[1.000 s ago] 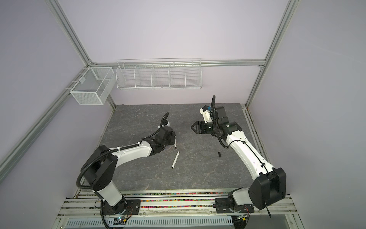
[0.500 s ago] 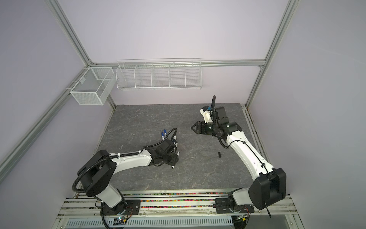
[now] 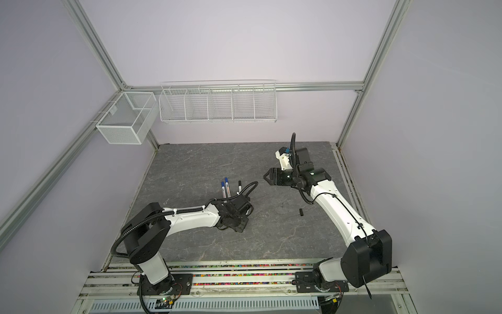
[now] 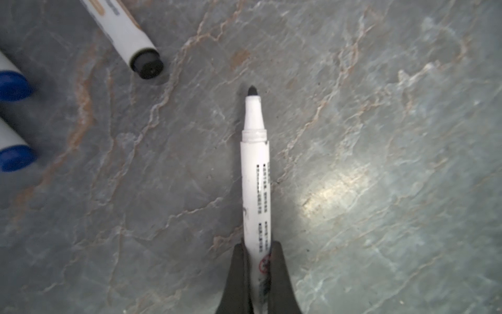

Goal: Insert the pens into the pen caps

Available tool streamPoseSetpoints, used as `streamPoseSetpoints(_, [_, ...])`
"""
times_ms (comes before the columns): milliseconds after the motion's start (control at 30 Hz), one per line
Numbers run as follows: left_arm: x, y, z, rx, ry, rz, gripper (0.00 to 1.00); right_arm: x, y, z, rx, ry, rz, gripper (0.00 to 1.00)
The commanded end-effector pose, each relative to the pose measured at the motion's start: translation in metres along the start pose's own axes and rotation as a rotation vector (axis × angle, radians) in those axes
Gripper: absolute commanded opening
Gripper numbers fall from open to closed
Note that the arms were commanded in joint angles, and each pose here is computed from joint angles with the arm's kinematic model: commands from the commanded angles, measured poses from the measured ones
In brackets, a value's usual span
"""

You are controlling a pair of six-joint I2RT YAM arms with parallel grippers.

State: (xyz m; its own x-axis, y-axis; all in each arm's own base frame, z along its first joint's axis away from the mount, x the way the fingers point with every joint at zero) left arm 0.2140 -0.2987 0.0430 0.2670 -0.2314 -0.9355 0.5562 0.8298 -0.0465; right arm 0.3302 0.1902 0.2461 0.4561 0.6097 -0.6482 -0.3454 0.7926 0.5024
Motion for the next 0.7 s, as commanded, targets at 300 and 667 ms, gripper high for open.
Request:
streamPoseSetpoints(300, [-0.127, -0.021, 0.110, -0.063, -0.641, -0.397, 0.00, 0.006, 0.017, -0.021, -0.004, 0.059, 0.153, 0.65])
streamPoseSetpoints(667, [-0.151, -0.036, 0.135, -0.050, -0.756, -0.522, 0.00, 0.012, 0.046, -0.015, -0.054, 0.056, 0.246, 0.61])
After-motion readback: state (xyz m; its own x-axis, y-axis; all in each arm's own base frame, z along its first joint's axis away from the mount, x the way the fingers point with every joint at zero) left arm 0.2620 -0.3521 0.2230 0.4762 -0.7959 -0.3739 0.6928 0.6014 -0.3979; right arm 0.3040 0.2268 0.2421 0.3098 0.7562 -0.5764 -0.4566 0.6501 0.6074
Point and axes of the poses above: each gripper's point midway between its finger pads, its own x axis out along the fingers, its own y axis along the line the jaws close on, z = x × y, the point moved 2 cm from there along -x, back along the fingers, and after that the axes turned 1 degree about -x, right-handed, at the moved point
